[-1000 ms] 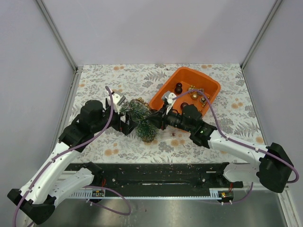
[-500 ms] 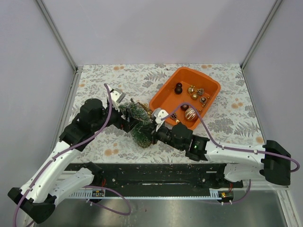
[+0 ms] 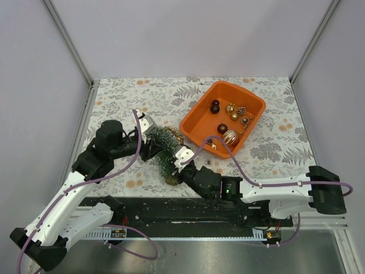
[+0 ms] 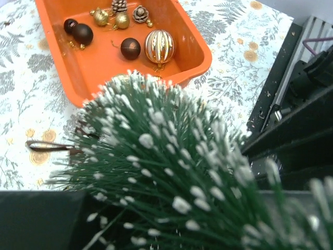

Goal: Decorate the small christmas tree

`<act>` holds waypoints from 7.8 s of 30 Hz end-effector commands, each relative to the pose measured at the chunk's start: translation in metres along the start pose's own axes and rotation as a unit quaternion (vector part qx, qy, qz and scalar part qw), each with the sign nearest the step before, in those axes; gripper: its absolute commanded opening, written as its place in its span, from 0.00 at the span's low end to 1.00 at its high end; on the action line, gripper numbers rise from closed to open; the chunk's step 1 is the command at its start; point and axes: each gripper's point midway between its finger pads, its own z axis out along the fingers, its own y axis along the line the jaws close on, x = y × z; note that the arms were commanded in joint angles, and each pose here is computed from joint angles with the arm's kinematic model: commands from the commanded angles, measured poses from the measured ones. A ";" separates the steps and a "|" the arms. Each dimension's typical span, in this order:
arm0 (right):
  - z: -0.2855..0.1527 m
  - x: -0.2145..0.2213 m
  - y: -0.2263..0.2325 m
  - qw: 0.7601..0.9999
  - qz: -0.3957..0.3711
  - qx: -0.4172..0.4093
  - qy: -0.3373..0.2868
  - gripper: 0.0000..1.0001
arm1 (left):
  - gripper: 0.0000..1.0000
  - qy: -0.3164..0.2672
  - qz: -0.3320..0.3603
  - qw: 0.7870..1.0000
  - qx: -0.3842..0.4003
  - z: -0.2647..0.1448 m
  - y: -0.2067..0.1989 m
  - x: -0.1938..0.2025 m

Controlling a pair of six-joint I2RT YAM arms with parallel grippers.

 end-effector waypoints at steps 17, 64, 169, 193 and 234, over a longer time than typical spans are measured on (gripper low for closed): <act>-0.103 -0.156 -0.066 0.983 -0.111 -0.107 -0.103 1.00 | 0.77 -0.004 0.157 0.976 0.149 -0.013 -0.043 -0.007; 0.011 -0.106 -0.007 0.845 -0.088 -0.515 0.110 0.00 | 0.99 -0.026 0.132 0.991 -0.011 -0.018 0.006 -0.005; -0.034 0.110 -0.372 0.775 0.346 0.461 0.260 1.00 | 0.00 -0.158 0.233 0.920 0.273 -0.012 -0.045 0.005; -0.061 0.157 -0.459 0.728 0.310 0.502 0.350 0.75 | 0.00 -0.177 0.253 0.915 0.261 -0.019 -0.051 0.010; -0.014 0.197 -0.477 0.738 0.344 0.482 0.323 0.66 | 0.00 -0.174 0.241 0.921 0.254 -0.021 -0.050 0.016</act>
